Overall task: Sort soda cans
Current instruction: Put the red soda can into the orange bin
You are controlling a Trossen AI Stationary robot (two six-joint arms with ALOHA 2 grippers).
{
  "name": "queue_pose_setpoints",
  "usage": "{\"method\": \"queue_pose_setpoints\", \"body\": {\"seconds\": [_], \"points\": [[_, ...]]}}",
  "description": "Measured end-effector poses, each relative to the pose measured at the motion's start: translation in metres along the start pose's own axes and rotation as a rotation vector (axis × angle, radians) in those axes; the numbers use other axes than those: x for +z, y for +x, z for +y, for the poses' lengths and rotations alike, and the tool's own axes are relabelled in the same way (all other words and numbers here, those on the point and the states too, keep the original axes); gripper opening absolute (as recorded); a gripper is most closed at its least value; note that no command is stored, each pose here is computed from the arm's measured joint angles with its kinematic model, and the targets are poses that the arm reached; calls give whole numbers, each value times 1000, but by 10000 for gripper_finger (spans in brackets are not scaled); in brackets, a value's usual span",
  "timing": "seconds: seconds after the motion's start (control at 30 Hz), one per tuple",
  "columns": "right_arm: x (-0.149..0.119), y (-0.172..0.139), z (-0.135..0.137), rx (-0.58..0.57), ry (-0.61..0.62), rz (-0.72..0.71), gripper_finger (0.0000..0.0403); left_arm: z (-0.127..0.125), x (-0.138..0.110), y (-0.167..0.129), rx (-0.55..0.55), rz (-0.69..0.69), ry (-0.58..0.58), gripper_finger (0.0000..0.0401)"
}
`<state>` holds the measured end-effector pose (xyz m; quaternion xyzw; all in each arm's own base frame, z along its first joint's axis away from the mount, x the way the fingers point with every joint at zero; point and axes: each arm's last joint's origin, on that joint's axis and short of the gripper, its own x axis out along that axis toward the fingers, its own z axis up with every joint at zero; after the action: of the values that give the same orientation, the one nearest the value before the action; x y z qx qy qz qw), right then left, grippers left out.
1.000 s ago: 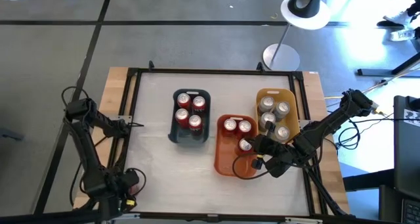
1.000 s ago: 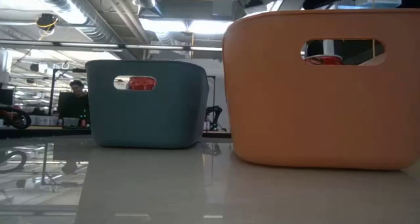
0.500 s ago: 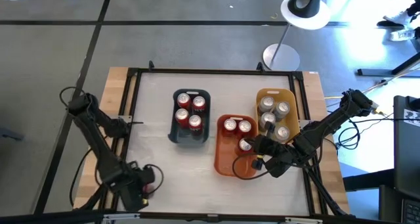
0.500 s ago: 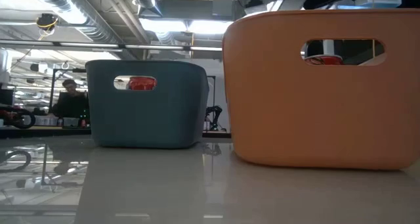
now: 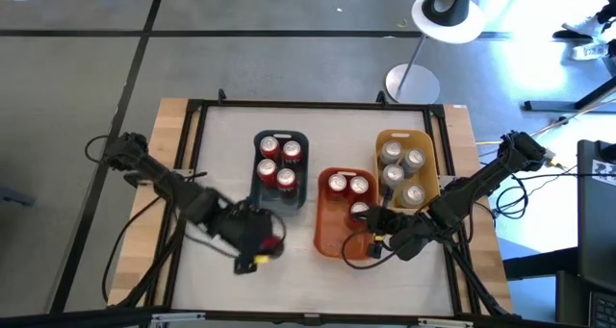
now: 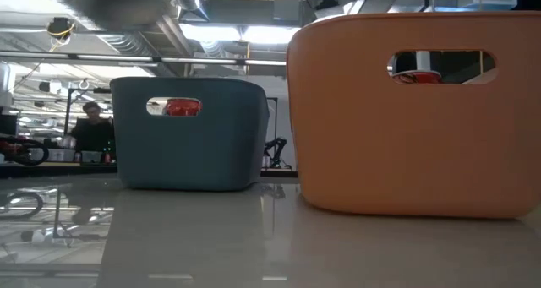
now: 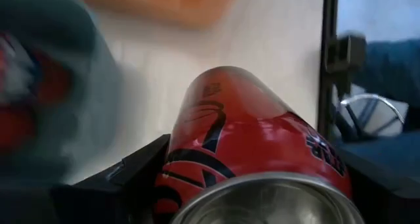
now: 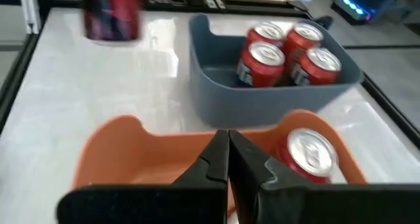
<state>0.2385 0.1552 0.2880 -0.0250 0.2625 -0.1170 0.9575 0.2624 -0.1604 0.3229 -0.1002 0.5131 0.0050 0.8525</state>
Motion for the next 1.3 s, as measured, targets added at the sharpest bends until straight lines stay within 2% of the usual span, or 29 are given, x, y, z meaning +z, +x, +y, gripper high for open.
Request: {"method": "queue_pose_setpoints", "body": {"seconds": [0.17, 0.3, 0.47, 0.6, 0.83, 0.97, 1.1, 1.3], "points": [[3, 14, 11, 36, -54, -40, 5, 21, 32, 1, -9, -129, 77, 297], [8, 29, 16, 116, -91, -60, 5, 34, 51, 5, -6, -213, 114, 297], [16, 44, 10, 175, -157, -93, 5, 42, 70, 15, -12, -304, 176, 297], [19, 52, 1, 219, -210, -75, 5, 49, 77, 21, -10, -318, 183, 297], [12, 69, -11, 171, -290, 12, 5, 63, 92, 21, 12, -411, 194, 297], [7, 75, -20, 131, -336, 73, 5, 77, 103, 33, 47, -428, 191, 297], [-2, 63, -34, 40, -331, 224, 5, 88, 113, 51, 72, -430, 176, 297], [0, 13, -46, 24, -197, 282, 5, 93, 116, 90, 84, -354, 184, 297]]}}
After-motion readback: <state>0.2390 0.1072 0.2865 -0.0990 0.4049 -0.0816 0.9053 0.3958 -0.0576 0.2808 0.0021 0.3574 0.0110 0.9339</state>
